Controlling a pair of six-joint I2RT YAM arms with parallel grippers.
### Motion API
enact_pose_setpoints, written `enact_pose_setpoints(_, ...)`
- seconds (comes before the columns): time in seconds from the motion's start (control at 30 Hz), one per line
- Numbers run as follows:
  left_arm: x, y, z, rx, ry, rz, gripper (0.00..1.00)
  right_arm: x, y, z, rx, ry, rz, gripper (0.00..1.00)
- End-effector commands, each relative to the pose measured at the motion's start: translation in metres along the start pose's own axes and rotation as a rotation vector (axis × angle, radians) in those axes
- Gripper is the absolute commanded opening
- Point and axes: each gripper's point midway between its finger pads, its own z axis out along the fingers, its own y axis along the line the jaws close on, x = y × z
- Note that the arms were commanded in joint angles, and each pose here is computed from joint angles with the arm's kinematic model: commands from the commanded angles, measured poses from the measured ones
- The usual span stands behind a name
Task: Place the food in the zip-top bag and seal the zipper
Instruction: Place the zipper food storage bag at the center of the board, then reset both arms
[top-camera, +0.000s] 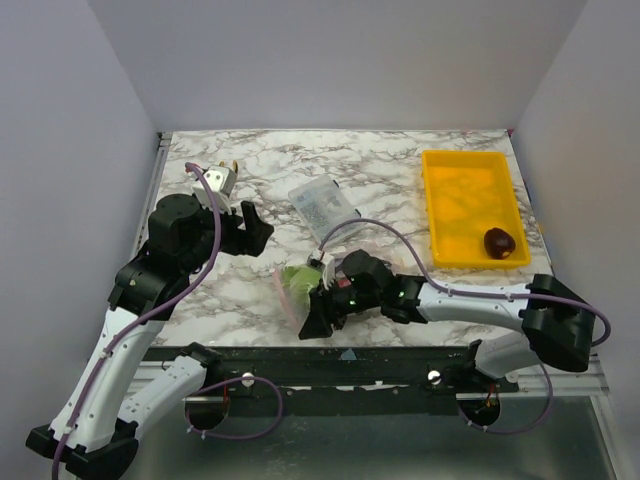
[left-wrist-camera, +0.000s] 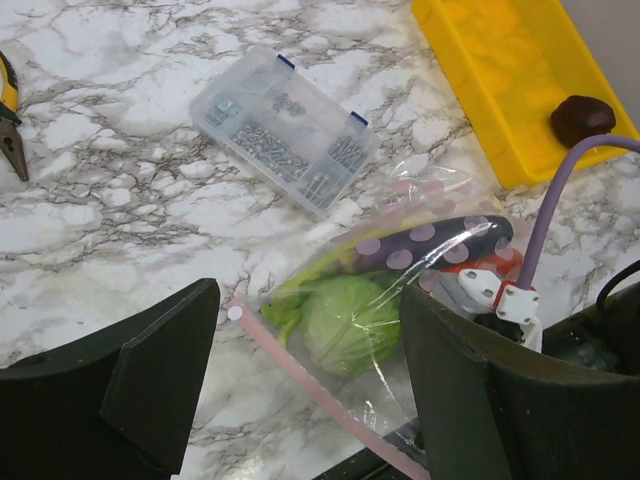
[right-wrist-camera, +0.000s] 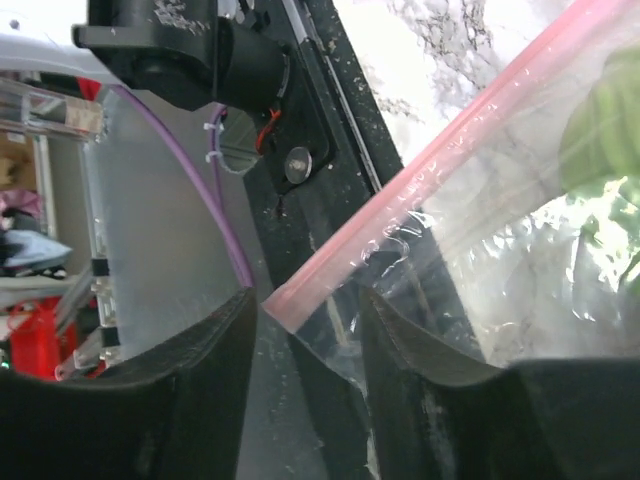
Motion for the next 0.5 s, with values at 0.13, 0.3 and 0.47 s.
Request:
enact_pose_setpoints(0.13,-0.022,-0.002,-0.027,-0.016,-0.089,-0.015,0.75,-0.073,0.048,-0.039,0.053,-0.144,-0.103,0.71)
enact_pose_setpoints(0.3,-0.044,-0.007,-0.055,-0.018,-0.188,-0.035,0.75,-0.122,0.049,-0.095,0.279,-0.324,-0.158,0.85)
enact_pose_setpoints(0.47,-0.068,-0.01,-0.089,-0.024,-0.318,-0.06,0.77,-0.161,0.029,-0.171,0.613,-0.527,-0.141,0.86)
